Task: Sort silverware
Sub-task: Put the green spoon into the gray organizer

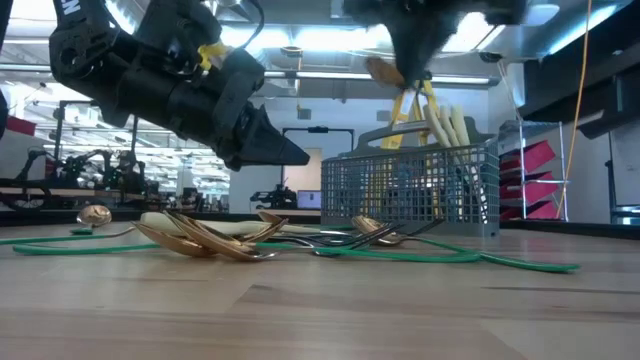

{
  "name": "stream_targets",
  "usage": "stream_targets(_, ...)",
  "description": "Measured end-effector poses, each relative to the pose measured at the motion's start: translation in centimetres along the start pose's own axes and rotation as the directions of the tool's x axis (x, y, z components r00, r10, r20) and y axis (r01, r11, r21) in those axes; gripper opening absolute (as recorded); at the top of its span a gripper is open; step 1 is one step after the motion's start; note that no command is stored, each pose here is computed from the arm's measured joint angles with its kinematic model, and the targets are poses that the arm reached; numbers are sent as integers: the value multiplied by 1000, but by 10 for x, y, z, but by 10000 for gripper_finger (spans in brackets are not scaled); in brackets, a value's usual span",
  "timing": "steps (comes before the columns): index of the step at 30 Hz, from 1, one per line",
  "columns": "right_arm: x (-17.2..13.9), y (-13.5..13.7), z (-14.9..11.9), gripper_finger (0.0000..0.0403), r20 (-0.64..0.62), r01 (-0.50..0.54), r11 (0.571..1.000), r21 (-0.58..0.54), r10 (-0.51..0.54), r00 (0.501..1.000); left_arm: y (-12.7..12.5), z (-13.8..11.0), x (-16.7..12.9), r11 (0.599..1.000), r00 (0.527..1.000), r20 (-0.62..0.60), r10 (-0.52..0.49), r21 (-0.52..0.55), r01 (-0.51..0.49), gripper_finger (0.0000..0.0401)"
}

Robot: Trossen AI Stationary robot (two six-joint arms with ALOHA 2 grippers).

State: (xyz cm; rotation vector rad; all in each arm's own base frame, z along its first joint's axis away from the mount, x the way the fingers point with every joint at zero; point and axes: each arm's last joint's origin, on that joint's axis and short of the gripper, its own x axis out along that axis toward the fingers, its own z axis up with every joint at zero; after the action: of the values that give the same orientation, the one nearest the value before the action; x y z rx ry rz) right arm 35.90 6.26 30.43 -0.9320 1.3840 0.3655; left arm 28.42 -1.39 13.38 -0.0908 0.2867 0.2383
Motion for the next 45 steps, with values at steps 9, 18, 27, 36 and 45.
stream_targets(9, -28, -48, -35, 1, -268, 266, 904, -335, -362, 893, 0, -2, 0, 1000, 1000, -21, 3, 0, -3, 5)
stream_targets(18, 7, -105, -88, 1, -530, 251, 870, -425, -463, 711, 0, -1, 0, 1000, 1000, -11, 2, -4, -2, 5)
stream_targets(27, 70, -141, -133, 1, -666, 260, 897, -357, -439, 603, 0, 1, 0, 1000, 1000, 9, -1, 16, 1, 5)
stream_targets(36, 128, -143, -140, 1, -731, 87, 928, -363, -341, 591, 0, 1, 0, 999, 1000, 9, 0, 47, 0, 5)
stream_targets(45, 142, -139, -138, 1, -725, 39, 930, -365, -310, 615, 0, 1, 0, 999, 1000, 9, 0, 43, -1, 5)
